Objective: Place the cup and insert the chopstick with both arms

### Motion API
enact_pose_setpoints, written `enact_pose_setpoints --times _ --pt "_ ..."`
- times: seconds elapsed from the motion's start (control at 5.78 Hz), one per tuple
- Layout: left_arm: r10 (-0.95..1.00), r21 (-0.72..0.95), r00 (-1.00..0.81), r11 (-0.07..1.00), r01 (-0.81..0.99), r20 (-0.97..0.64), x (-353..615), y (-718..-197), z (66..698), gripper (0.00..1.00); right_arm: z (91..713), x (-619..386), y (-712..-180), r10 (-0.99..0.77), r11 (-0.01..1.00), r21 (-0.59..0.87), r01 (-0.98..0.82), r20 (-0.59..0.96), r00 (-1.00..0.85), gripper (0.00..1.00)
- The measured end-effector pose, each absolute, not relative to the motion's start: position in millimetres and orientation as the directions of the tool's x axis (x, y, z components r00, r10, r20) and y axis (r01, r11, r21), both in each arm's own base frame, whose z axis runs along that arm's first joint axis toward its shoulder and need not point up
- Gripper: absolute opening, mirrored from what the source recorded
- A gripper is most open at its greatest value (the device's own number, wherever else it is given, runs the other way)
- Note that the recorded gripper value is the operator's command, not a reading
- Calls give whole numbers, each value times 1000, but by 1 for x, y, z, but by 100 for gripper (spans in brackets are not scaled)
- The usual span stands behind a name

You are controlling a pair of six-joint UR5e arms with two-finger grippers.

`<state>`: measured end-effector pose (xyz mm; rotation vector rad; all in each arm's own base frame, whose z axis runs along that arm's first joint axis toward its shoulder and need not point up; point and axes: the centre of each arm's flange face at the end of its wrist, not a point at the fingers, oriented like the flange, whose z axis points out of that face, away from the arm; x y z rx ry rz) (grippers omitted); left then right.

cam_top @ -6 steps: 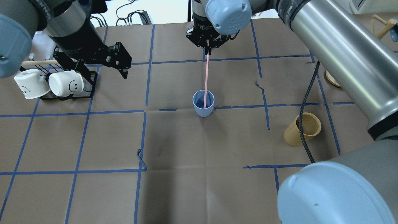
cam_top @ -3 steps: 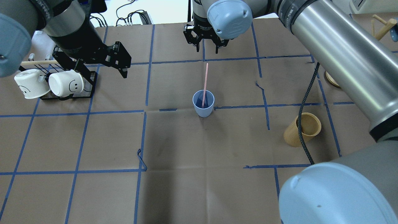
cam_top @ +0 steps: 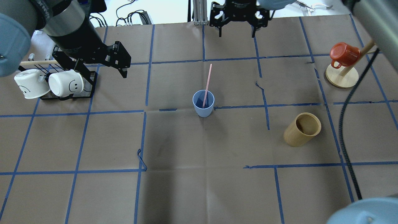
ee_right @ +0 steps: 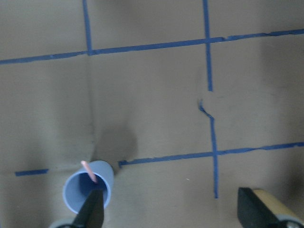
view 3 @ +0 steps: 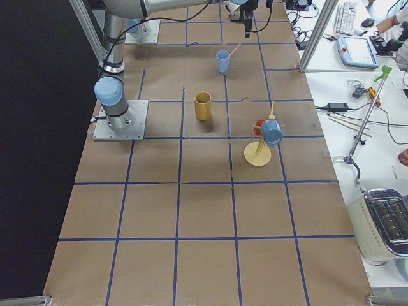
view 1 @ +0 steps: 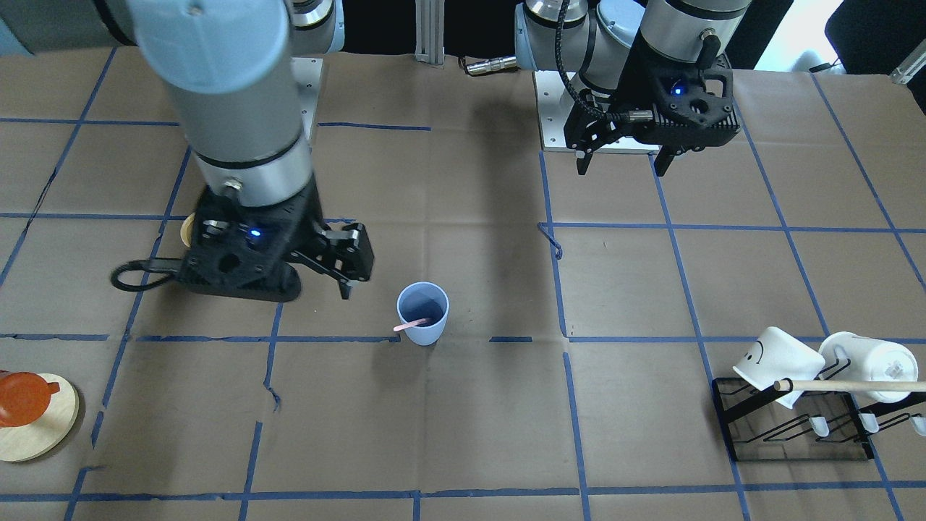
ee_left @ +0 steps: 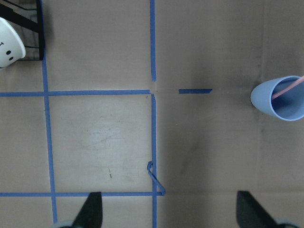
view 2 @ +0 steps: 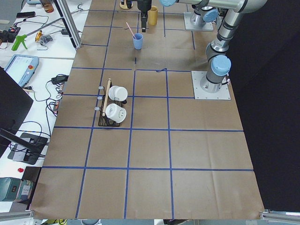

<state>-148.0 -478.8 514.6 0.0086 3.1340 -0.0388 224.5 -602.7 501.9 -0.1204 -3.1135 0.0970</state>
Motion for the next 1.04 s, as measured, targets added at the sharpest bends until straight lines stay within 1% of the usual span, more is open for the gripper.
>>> enact_pose_setpoints --times 0.17,0.35,0.52,0.69,1.04 --pt "5 -25 -1000 1000 5 -7 -148 -479 515 99 510 174 -580 52 998 -33 51 32 -998 100" --pt "5 -26 -1000 1000 5 -8 -148 -479 515 99 505 139 -550 54 998 -10 54 31 -998 100" --pt "4 -26 -1000 1000 4 -9 -148 -479 516 99 498 123 -526 72 997 -20 72 25 -997 100" --pt "3 -29 -1000 1000 3 -9 -148 -479 517 99 498 121 -516 80 996 -45 79 20 -997 100" --pt "2 -32 -1000 999 3 -9 -148 -478 520 99 510 122 -519 82 994 -72 81 8 -997 100"
